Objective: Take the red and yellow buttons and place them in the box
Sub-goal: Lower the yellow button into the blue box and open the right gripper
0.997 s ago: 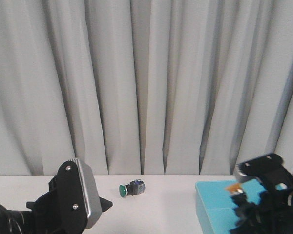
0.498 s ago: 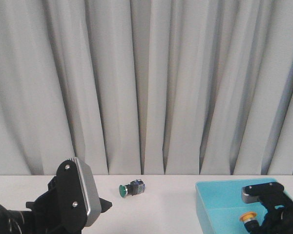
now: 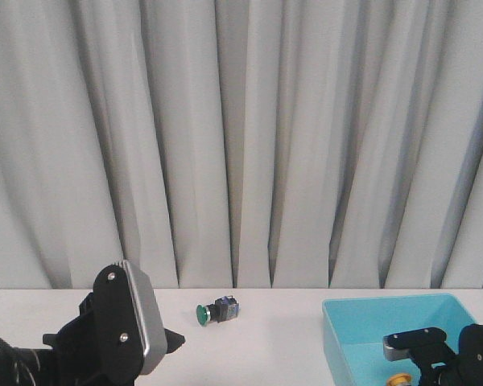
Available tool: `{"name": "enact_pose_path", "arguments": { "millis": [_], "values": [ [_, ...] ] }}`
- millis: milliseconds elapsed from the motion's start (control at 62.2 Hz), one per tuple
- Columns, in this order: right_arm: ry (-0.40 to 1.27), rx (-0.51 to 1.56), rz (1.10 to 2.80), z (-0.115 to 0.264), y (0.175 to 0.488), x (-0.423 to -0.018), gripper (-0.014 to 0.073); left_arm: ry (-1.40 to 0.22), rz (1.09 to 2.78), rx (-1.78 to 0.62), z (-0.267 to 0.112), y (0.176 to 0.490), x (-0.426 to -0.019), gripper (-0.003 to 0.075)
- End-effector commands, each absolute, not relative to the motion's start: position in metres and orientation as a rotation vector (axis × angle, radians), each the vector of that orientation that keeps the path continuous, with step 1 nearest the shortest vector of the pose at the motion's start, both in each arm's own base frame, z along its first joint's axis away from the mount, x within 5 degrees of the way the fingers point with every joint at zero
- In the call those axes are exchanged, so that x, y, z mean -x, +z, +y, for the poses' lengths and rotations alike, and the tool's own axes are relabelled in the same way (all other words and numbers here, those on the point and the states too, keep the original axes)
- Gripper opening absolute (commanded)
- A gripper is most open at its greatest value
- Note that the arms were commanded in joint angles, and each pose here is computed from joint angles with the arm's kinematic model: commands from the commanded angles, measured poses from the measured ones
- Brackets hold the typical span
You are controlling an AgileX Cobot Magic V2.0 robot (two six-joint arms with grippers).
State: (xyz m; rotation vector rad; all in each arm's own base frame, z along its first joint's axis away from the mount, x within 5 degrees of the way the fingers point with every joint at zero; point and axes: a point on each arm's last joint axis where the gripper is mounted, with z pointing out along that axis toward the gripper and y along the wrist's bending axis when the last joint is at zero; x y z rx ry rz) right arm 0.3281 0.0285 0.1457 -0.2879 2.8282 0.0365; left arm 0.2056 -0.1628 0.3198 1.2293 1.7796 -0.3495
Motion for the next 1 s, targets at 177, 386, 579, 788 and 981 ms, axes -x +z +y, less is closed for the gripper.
{"name": "enact_pose_path", "arguments": {
  "millis": [177, 386, 579, 788, 981],
  "values": [
    [0.021, 0.276, 2.717, 0.027, 0.167, -0.338, 0.0312, -0.354, 1.73, -1.15, -0.162, 0.338, -0.206, 0.0587],
    [0.021, 0.276, 2.712, 0.027, 0.167, -0.338, 0.0379, -0.354, 1.73, -1.15, -0.162, 0.338, -0.206, 0.0587],
    [0.026, 0.28, 2.722, 0.026, 0.185, -0.329, 0.0372, -0.358, 1.733, -1.156, -0.162, 0.338, -0.206, 0.0587],
    [0.032, 0.283, 2.688, 0.025, 0.236, -0.301, 0.0372, -0.356, 1.732, -1.153, -0.162, 0.338, -0.206, 0.0587],
    [0.043, 0.243, 2.597, 0.023, 0.289, -0.264, 0.0372, -0.353, 1.729, -1.149, -0.162, 0.338, -0.206, 0.0587]
  ]
}}
